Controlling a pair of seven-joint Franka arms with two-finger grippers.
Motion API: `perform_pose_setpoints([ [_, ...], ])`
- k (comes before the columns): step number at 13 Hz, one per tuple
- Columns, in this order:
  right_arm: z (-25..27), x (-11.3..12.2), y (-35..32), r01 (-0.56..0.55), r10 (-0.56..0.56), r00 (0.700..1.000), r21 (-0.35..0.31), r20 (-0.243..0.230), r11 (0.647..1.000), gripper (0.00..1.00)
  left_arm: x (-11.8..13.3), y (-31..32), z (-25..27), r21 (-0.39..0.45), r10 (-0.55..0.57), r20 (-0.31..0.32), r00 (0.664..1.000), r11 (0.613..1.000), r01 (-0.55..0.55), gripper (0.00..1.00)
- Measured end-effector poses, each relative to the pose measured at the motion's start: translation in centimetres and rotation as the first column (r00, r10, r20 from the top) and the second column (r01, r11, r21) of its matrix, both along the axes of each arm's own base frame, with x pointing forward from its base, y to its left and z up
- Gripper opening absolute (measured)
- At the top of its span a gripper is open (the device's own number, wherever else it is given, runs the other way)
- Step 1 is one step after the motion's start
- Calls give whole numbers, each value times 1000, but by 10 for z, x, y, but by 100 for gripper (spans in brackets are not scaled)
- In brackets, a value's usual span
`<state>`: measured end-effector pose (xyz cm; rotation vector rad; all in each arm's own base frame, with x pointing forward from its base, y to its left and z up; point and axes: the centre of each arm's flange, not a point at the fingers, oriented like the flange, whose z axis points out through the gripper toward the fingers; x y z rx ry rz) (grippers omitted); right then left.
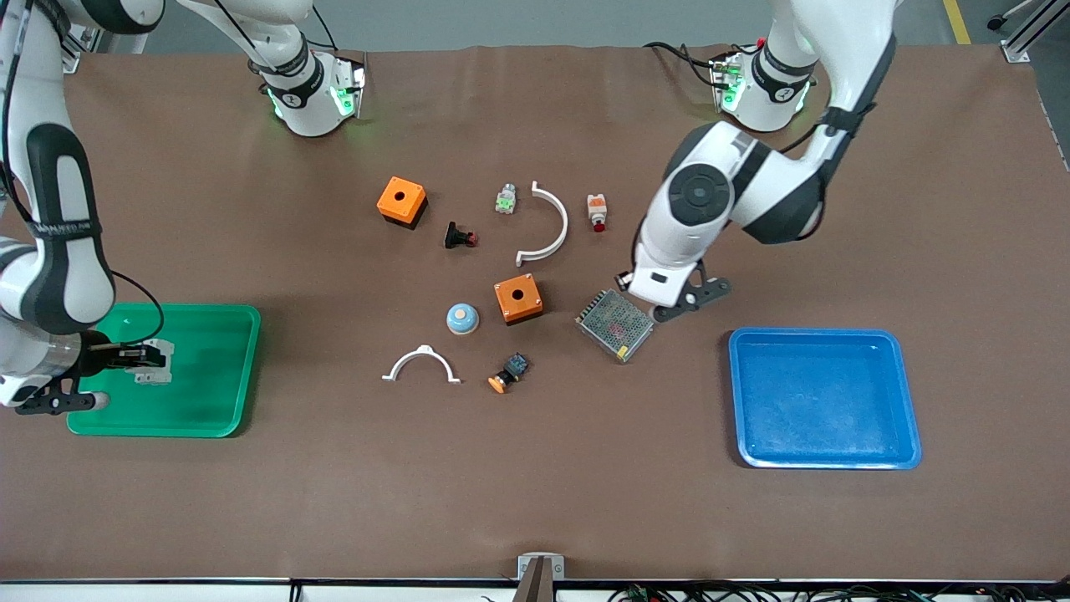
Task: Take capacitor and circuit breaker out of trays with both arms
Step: 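Carry the capacitor to the power supply while the right gripper carries the breaker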
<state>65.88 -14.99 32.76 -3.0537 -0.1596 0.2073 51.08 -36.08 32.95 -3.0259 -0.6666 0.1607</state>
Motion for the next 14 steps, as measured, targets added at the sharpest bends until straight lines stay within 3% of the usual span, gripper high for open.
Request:
perform_pose_setpoints([
  [2, 42, -6, 71, 9, -9, 1000, 9, -21, 1000, 40, -12, -19, -15, 5, 31, -12, 999, 1000, -31, 34],
  [5, 47, -38, 193, 42, -41, 999, 24, -33, 999, 40, -32, -56, -50, -24, 85, -7, 996, 996, -85, 34],
  [9, -4, -104, 304, 126, -126, 991, 9, 33, 992, 40, -67, -98, -101, -37, 114, -26, 993, 993, -115, 34],
  [12, -45, -151, 364, 170, -170, 981, 7, 92, 985, 40, -70, -101, -116, -35, 131, -36, 991, 991, -132, 34],
  [14, -66, -175, 383, 187, -186, 977, 2, 102, 982, 40, -69, -100, -123, -37, 140, -35, 990, 989, -141, 34],
])
